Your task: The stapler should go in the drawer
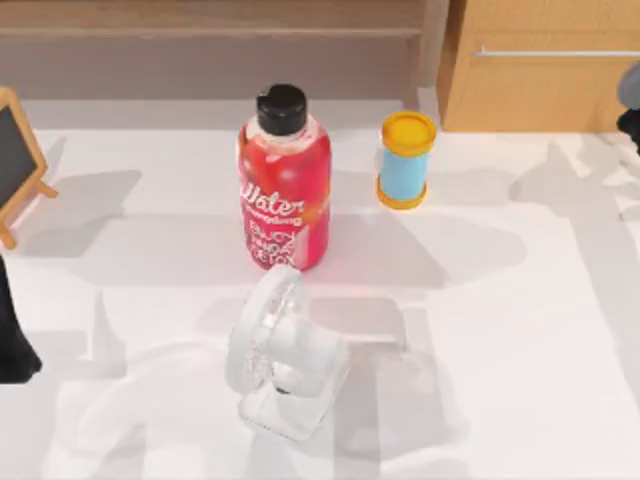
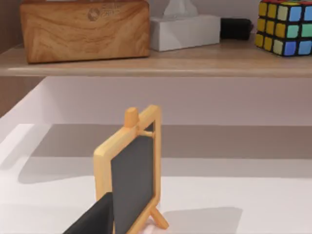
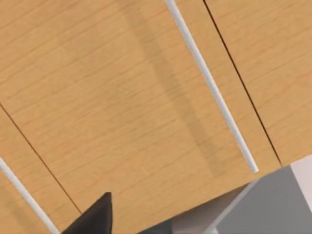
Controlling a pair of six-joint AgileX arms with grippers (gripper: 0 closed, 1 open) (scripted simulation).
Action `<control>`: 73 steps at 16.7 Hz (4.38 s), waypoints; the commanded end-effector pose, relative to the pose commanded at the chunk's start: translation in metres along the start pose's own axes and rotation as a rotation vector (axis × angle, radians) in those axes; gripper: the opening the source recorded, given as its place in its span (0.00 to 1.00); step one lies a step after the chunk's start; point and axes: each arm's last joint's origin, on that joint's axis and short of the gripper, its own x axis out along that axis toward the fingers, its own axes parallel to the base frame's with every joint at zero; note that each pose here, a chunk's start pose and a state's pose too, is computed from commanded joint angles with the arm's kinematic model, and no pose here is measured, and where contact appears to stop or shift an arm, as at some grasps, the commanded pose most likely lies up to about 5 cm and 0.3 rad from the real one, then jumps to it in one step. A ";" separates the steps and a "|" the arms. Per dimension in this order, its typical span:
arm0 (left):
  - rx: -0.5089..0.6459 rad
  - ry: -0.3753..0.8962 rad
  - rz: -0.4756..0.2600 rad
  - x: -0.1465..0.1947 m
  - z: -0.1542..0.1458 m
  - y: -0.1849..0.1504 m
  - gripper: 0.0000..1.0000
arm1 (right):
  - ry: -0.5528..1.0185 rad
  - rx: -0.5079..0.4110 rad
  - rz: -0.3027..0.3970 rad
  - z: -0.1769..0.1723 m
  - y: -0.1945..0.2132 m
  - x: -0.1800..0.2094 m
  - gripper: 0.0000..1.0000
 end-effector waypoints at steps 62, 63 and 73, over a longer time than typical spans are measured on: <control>0.000 0.000 0.000 0.000 0.000 0.000 1.00 | 0.038 -0.497 0.021 -0.035 0.137 0.062 0.00; 0.000 0.000 0.000 0.000 0.000 0.000 1.00 | 0.038 -0.497 0.021 -0.035 0.137 0.062 0.00; 0.000 0.000 0.000 0.000 0.000 0.000 1.00 | 0.039 -0.498 0.023 -0.034 0.138 0.024 0.00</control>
